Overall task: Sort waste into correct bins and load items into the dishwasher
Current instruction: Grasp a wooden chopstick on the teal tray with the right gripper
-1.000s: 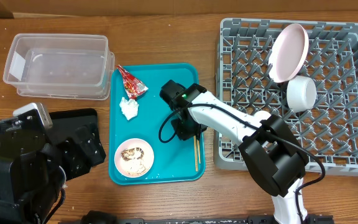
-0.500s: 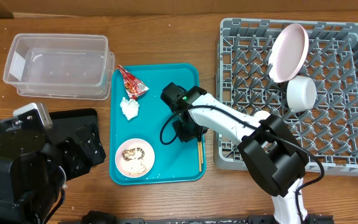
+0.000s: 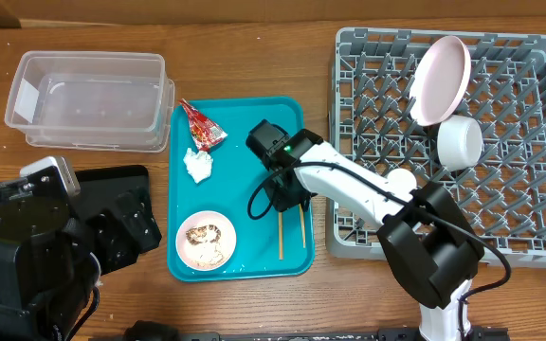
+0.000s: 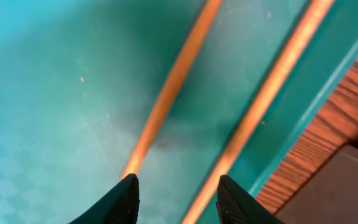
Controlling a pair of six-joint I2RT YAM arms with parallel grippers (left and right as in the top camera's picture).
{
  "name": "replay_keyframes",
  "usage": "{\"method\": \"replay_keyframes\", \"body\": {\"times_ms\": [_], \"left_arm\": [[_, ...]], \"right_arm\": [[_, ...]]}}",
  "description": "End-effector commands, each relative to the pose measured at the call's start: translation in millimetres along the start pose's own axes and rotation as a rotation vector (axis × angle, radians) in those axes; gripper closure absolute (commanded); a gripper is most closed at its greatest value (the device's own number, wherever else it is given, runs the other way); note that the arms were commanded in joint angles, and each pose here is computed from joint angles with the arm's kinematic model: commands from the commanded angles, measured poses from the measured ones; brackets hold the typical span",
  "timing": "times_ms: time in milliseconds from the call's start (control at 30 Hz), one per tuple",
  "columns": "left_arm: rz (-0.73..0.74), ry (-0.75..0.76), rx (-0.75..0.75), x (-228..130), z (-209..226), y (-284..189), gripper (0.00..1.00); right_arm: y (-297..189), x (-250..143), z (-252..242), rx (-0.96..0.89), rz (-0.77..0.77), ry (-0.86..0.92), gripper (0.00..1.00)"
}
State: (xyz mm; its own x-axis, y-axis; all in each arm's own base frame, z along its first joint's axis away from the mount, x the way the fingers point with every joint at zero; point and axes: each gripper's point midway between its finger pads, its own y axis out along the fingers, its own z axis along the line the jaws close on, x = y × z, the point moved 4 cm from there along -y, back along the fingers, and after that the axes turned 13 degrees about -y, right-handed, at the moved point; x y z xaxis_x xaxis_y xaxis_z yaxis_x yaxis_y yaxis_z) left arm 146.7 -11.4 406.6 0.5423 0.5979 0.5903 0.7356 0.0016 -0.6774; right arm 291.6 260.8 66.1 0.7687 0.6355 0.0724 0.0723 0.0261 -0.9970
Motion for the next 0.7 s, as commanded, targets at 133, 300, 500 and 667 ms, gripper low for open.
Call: {"method": "replay_keyframes", "body": {"times_ms": [133,300,500,667], "left_arm": [[-0.019,-0.012,0.008,3,1,-2,0.00],[-0.019,-0.012,0.008,3,1,-2,0.00],[-0.019,-0.012,0.008,3,1,-2,0.00],[-0.019,-0.012,0.008,3,1,-2,0.00]], "right_arm": [[12,-12,0,0.028,0.006,-0.079,0.58],[15,-12,0,0.025,0.011,-0.078,0.58],[-20,3,8,0.085,0.007,-0.045,0.51],[-23,11,12,0.115,-0.008,0.009,0.51]]}}
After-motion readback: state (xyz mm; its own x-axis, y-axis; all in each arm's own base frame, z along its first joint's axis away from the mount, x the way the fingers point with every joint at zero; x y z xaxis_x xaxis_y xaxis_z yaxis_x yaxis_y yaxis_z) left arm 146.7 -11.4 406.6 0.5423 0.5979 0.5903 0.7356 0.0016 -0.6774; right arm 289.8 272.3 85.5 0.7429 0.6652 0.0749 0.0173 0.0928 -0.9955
